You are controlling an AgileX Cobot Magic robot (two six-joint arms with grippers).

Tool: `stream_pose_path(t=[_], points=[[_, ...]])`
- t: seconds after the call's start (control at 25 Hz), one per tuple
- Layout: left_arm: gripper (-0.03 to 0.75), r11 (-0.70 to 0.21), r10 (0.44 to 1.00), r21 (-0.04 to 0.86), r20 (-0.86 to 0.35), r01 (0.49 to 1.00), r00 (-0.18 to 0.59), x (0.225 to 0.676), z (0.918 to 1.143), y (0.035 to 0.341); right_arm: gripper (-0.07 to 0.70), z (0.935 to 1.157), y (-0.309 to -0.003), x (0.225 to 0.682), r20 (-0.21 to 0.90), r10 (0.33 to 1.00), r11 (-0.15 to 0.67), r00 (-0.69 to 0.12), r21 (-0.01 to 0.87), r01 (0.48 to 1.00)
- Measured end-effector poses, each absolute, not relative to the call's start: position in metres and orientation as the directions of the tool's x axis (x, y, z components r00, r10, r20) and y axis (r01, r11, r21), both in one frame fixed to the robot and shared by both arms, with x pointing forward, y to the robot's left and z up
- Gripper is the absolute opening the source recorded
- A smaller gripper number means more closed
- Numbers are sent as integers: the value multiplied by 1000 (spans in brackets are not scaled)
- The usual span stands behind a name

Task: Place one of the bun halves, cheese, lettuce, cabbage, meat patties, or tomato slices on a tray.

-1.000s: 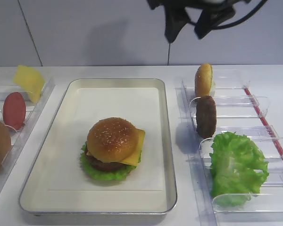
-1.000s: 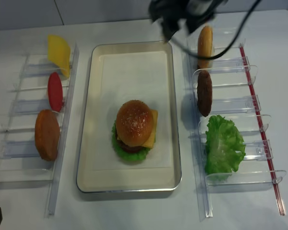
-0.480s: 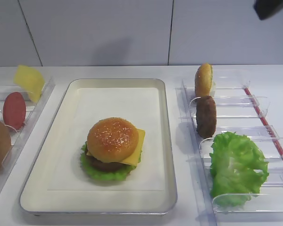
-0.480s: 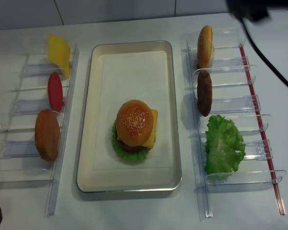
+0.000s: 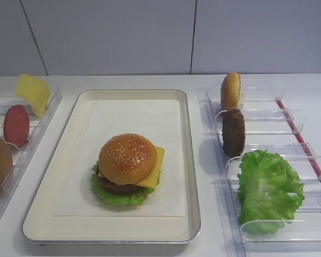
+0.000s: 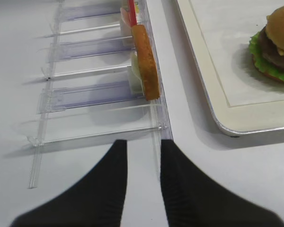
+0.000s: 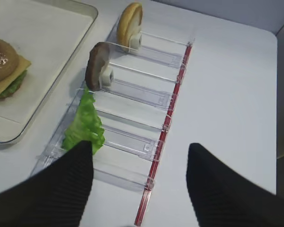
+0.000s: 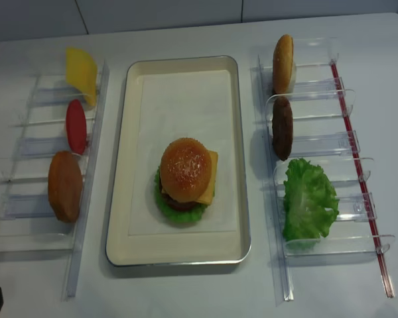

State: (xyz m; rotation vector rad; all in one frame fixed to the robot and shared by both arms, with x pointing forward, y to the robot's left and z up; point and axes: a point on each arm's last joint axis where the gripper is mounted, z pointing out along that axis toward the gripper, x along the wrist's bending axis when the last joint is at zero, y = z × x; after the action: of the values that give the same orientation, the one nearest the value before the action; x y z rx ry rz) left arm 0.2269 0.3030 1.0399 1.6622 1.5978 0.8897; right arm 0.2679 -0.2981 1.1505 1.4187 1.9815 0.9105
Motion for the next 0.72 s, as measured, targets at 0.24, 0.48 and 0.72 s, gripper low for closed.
stream_pose_path(t=[0.24, 0.48, 0.72], points=[[171, -38, 999, 833, 30, 552, 23, 227, 1040, 303, 410, 1119, -320, 228, -33, 957, 181, -287, 844, 505], [171, -38, 999, 833, 30, 552, 23, 227, 1040, 303, 398, 1080, -321, 221, -44, 984, 133, -172, 829, 544], [171, -38, 999, 833, 30, 552, 23, 227, 1040, 303, 398, 1053, -314, 215, -14, 1000, 9, 5, 820, 572]])
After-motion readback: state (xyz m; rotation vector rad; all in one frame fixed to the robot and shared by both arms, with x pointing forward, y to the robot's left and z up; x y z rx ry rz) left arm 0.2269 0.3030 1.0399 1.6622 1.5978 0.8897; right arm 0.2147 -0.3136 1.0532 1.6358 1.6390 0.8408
